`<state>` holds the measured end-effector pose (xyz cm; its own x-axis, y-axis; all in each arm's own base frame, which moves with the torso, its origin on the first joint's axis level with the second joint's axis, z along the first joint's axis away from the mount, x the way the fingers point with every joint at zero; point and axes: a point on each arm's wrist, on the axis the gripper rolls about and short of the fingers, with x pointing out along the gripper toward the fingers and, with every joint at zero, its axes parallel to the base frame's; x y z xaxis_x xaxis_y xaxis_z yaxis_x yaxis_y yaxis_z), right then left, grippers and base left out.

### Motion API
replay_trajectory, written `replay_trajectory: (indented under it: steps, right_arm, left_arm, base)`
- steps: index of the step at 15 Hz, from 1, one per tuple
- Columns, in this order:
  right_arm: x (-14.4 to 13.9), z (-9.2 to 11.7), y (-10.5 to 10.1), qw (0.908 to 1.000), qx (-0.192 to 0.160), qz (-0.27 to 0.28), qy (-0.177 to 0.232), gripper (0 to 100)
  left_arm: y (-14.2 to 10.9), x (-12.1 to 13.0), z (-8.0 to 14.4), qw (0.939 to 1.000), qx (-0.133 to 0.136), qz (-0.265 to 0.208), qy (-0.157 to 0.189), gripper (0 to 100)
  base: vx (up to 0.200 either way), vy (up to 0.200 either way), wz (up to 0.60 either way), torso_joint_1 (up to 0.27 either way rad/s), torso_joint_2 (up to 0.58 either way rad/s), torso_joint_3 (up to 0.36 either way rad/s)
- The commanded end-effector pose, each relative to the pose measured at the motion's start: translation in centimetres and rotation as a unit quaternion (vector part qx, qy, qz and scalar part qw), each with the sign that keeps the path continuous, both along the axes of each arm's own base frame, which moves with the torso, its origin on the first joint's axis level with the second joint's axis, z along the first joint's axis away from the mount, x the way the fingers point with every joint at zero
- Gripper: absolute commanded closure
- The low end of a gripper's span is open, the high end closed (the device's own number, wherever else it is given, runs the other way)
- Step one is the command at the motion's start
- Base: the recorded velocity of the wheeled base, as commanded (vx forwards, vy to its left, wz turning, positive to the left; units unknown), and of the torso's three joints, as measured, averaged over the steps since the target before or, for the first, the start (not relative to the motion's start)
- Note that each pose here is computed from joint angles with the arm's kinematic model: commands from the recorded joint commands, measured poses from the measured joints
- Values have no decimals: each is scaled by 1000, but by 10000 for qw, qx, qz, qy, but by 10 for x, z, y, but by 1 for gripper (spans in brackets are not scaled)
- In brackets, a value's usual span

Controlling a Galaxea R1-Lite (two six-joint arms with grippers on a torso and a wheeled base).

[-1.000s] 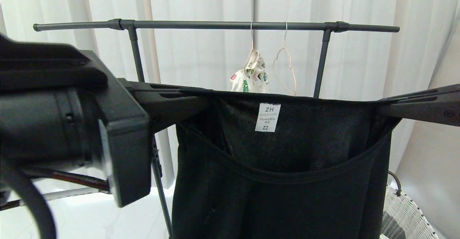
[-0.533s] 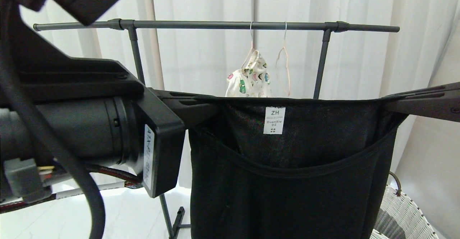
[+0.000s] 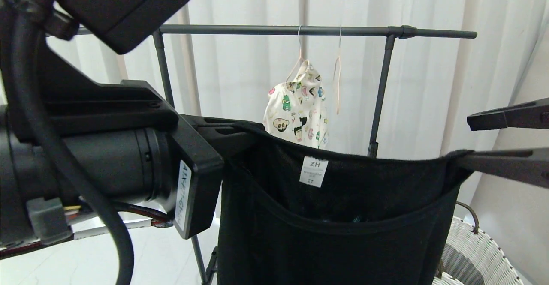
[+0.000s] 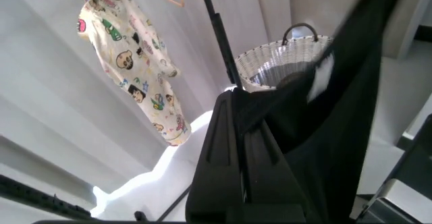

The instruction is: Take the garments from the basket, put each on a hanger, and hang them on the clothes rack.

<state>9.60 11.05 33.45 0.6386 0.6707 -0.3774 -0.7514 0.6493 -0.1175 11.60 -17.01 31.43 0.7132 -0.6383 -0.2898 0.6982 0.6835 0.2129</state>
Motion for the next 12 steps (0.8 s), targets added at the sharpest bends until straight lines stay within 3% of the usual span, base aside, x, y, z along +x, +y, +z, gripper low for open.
replay_trajectory:
  steps: [1, 4, 8, 10, 11, 12]
  right_arm:
    - [-11, -8, -12, 9999, -38, 135, -45, 0]
    - [-25, -10, -26, 9987, 182, 465, -100, 0]
    - [-28, -11, -39, 9993, 324, 122, -140, 0]
    - [-16, -16, -48, 9975, 138, -681, -105, 0]
    - [-8, -20, -52, 9929, -80, -1187, -89, 0]
    - [-1, -25, -60, 9806, -561, -1870, -153, 0]
  left_arm:
    - [2, 3, -1, 9999, 17, 105, 10, 100]
    - [12, 14, -13, 9986, 195, 469, 119, 100]
    - [23, 22, -22, 9947, 347, 949, 170, 100]
    - [31, 16, -30, 9930, 444, 1082, 173, 100]
    - [35, 12, -33, 9921, 495, 1144, 171, 100]
    - [42, 7, -38, 9912, 575, 1187, 135, 100]
  base:
    - [0, 0, 0, 0, 0, 0]
    - [0, 0, 0, 0, 0, 0]
    - [0, 0, 0, 0, 0, 0]
    - [0, 0, 0, 0, 0, 0]
    - [0, 0, 0, 0, 0, 0]
    - [0, 0, 0, 0, 0, 0]
